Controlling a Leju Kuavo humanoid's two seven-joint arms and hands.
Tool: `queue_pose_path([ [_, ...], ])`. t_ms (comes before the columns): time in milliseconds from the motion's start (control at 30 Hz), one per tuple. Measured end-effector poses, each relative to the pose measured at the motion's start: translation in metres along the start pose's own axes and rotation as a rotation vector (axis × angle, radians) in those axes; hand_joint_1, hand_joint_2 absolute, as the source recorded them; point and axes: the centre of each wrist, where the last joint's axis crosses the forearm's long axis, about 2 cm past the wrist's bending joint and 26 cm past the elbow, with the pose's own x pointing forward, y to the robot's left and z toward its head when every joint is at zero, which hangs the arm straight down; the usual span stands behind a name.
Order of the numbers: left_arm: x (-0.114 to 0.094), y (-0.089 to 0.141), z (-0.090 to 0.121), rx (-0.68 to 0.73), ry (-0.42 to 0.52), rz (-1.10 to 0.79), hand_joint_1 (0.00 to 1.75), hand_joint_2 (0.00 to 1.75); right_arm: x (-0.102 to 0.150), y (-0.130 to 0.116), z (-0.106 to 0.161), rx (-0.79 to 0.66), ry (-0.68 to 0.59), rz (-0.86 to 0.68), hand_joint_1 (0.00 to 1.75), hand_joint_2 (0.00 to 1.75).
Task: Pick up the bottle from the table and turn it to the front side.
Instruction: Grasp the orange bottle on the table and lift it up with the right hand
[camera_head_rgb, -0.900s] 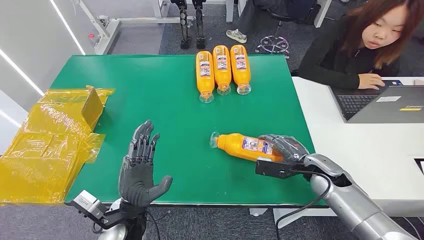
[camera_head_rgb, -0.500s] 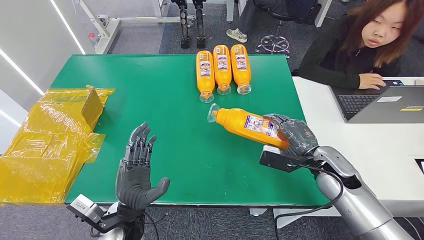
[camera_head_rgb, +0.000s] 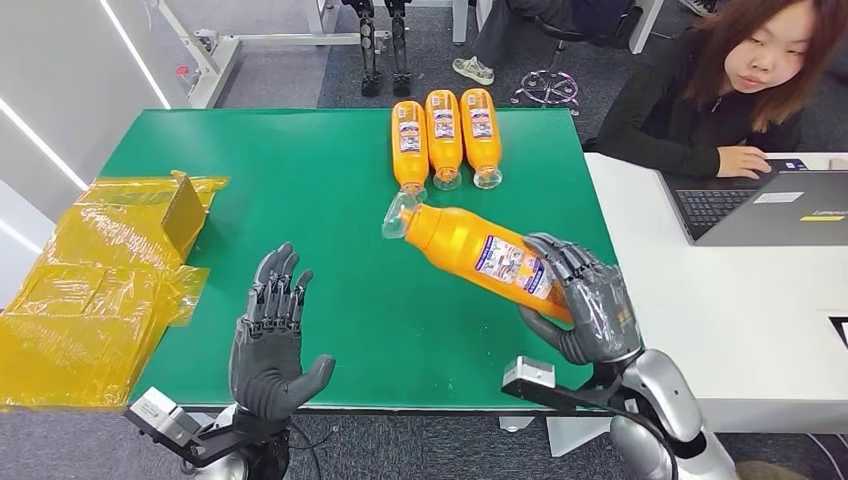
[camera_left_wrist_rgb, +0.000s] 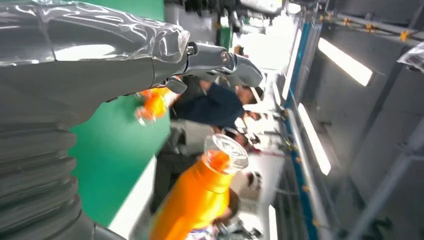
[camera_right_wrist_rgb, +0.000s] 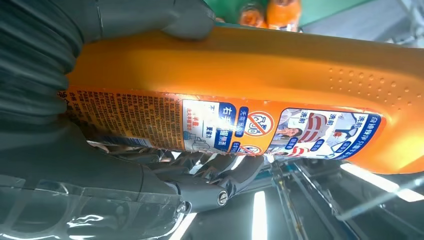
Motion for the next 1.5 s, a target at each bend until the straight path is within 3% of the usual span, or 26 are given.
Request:
queue_pose_path([
  [500,-0.010,-0.008,-0.027,-0.083,0.025,0.361,0.00,1.75,0.056,0.012,0.001,-0.086,-0.045,-0.092,1.75,1.75],
  [967,-0.015,-0.008,-0.045,-0.087,0.037,0.393,0.00,1.75,0.126,0.024,-0.015,-0.100,-0.134,-0.240,1.75,1.75],
  [1500,-0.007,0.007,-0.049,-0.085,0.007,0.353,0.00,1.75,0.149,0.039,-0.012,-0.009,-0.096,-0.400,1.75,1.75],
])
